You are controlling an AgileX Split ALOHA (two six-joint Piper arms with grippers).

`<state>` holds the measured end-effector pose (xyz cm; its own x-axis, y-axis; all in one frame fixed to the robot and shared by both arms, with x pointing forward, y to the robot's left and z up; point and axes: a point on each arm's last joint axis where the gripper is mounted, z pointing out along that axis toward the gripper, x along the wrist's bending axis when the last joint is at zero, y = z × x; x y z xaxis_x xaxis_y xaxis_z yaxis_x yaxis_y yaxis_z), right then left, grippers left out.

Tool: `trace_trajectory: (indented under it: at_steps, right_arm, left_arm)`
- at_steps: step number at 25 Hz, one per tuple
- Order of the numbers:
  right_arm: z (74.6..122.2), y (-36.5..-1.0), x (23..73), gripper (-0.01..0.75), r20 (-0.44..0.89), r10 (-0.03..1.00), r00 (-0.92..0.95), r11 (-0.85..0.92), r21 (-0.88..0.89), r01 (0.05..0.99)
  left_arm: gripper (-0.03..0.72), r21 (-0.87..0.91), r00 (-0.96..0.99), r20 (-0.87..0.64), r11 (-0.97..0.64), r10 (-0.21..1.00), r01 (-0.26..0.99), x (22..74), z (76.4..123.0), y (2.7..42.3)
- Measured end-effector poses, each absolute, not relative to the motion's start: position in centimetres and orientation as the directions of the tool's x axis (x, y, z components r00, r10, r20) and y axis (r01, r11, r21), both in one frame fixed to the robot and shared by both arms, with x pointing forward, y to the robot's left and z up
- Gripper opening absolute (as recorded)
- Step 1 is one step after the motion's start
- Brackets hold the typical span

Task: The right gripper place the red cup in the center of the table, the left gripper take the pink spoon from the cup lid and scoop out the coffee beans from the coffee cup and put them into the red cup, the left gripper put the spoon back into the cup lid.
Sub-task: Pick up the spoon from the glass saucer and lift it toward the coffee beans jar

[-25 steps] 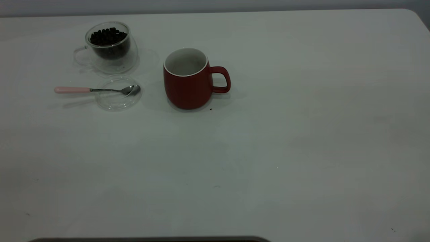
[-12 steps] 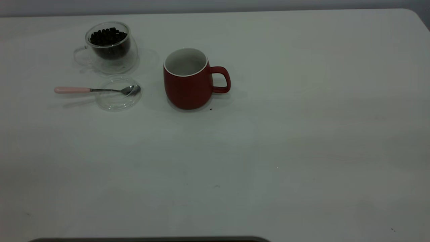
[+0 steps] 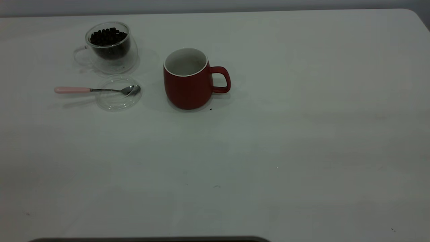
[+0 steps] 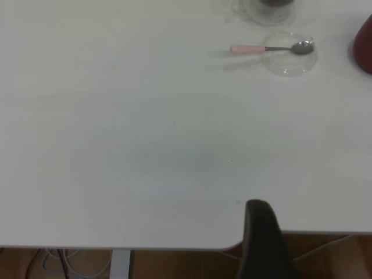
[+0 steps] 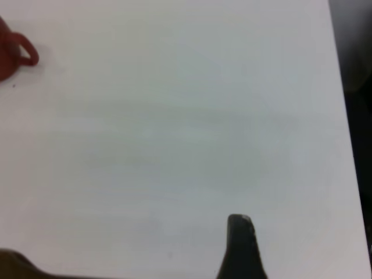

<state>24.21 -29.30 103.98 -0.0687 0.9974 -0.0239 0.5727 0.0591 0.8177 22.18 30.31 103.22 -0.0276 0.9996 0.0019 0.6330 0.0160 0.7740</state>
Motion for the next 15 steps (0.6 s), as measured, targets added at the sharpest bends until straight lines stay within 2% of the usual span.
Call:
trace_trajectory:
  at_steps: [15]
  right_arm:
    - [103.97,-29.41,23.92,0.590,-0.021,0.999,-0.050,0.045,0.828,0.559]
  left_arm:
    - [0.503,0.774,-0.028,0.002,0.016,1.000,0.633,22.18,103.22,30.31]
